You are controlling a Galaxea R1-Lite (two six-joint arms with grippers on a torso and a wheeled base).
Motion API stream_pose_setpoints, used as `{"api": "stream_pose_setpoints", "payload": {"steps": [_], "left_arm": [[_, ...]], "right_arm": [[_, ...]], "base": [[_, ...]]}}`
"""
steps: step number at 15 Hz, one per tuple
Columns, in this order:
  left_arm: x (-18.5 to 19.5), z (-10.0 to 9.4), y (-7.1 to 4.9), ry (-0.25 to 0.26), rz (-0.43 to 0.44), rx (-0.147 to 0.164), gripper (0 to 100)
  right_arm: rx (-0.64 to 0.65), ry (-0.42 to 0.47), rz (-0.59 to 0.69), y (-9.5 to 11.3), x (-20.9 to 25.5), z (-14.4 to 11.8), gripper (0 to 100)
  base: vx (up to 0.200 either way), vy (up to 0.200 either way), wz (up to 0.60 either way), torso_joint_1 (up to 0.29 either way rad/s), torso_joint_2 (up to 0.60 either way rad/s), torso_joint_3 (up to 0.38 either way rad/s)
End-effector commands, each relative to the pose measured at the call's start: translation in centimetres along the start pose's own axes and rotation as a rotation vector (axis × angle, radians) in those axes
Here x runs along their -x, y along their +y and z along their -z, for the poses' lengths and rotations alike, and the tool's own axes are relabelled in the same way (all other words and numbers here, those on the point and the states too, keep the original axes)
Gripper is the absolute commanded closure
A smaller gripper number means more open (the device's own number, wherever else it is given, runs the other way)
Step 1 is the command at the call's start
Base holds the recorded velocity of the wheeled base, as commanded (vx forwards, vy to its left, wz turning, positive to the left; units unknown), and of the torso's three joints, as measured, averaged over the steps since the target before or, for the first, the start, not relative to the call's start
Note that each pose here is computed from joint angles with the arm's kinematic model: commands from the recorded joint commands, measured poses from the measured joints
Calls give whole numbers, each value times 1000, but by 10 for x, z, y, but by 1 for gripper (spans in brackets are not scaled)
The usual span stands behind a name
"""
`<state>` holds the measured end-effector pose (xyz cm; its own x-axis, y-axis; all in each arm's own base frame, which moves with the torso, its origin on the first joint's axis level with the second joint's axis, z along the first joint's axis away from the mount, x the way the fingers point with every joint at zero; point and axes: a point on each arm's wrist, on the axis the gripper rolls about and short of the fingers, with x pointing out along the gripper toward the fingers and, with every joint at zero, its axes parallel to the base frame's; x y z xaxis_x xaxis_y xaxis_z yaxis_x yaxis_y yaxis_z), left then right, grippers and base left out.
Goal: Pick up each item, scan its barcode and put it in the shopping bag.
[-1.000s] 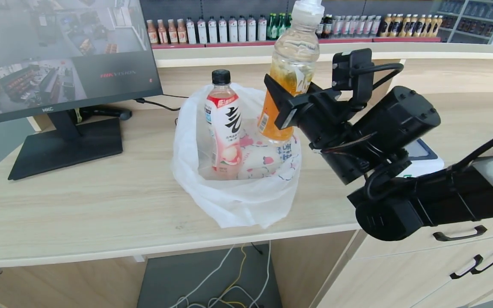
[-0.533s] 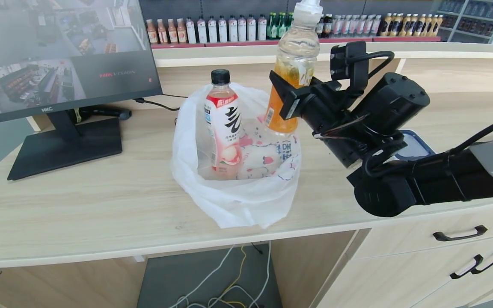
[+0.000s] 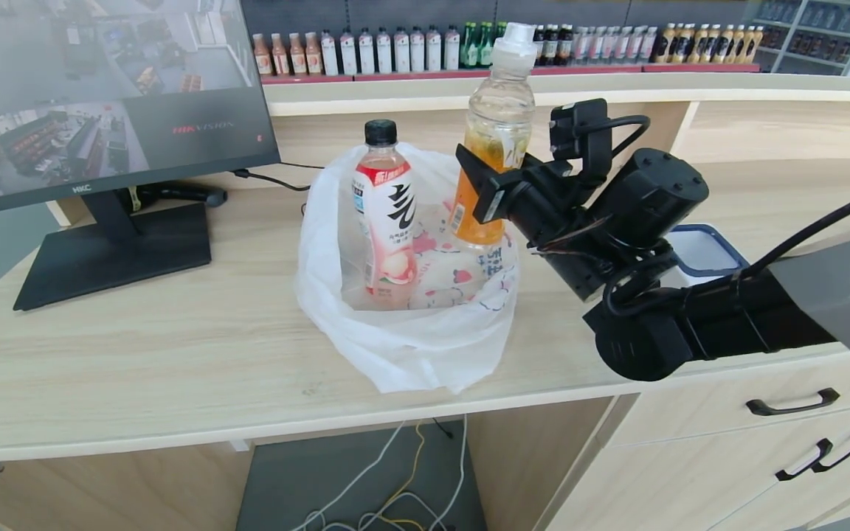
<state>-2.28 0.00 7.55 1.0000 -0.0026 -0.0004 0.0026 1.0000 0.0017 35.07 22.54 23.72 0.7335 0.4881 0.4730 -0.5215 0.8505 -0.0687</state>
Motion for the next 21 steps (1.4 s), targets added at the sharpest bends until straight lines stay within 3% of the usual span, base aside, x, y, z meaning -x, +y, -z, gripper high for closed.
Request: {"api": "stream_pose_setpoints", "payload": {"steps": [1, 10, 13, 21], "left_arm": [[0, 0, 0, 0, 1, 0, 0], [0, 0, 0, 0, 1, 3, 0], [0, 0, 0, 1, 1, -26, 0], [0, 0, 0, 1, 1, -20, 0]], "right_arm": [[-1, 6, -4, 2, 0, 4, 100], [-1, 28, -4, 3, 1, 37, 100], [-2, 43, -7, 4, 2, 42, 100], [-4, 69, -13, 6, 9, 50, 100]], "base": [[0, 0, 0, 0, 0, 0], [0, 0, 0, 0, 0, 0], [0, 0, 0, 0, 0, 0], [0, 0, 0, 0, 0, 0]]}}
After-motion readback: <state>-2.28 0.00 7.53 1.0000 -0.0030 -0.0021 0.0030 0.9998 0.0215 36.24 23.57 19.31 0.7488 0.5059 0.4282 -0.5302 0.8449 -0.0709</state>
